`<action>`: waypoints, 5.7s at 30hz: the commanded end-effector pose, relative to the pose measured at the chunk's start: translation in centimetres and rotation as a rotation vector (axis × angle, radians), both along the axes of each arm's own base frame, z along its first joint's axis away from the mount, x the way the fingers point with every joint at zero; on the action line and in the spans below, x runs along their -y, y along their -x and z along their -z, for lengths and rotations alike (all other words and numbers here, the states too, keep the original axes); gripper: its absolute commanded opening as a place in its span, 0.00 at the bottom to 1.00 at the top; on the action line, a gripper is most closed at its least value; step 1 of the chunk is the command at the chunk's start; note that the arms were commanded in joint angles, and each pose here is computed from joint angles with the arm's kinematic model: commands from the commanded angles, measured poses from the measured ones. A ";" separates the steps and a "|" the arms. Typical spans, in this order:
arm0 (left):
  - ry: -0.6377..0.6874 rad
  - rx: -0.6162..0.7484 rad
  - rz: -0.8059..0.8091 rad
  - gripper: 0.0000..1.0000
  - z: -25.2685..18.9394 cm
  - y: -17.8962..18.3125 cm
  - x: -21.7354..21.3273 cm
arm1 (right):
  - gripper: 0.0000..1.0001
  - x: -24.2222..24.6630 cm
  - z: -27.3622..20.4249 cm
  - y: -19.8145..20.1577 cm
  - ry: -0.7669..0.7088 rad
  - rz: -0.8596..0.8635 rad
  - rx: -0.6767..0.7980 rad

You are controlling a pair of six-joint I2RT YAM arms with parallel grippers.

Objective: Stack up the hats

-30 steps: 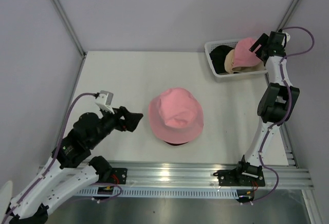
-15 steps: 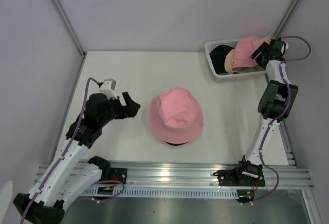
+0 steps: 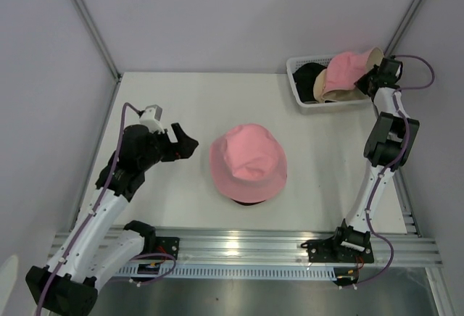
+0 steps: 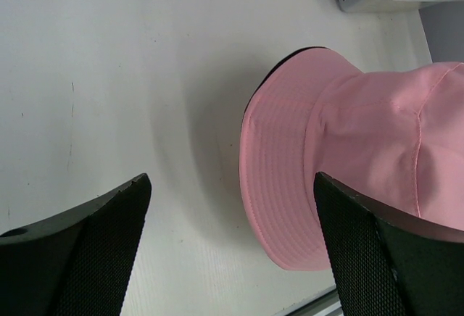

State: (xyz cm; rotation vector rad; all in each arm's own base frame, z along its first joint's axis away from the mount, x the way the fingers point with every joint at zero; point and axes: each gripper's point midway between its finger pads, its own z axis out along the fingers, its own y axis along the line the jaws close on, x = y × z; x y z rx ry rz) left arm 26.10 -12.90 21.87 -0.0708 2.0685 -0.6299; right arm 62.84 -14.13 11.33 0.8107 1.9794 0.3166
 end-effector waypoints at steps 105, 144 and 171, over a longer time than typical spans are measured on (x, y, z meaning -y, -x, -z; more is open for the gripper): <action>-0.273 0.583 0.766 0.01 -13.5 7.8 7.9 | 0.00 -33.9 -21.7 40.6 -0.435 -0.834 0.260; 0.360 -0.016 0.243 0.82 -6.2 -1.0 7.8 | 0.00 -31.1 -5.1 37.6 -0.291 -0.714 0.121; 0.568 -0.172 0.216 0.01 -0.4 -2.8 10.1 | 0.00 -32.2 -6.6 36.7 -0.316 -0.724 0.129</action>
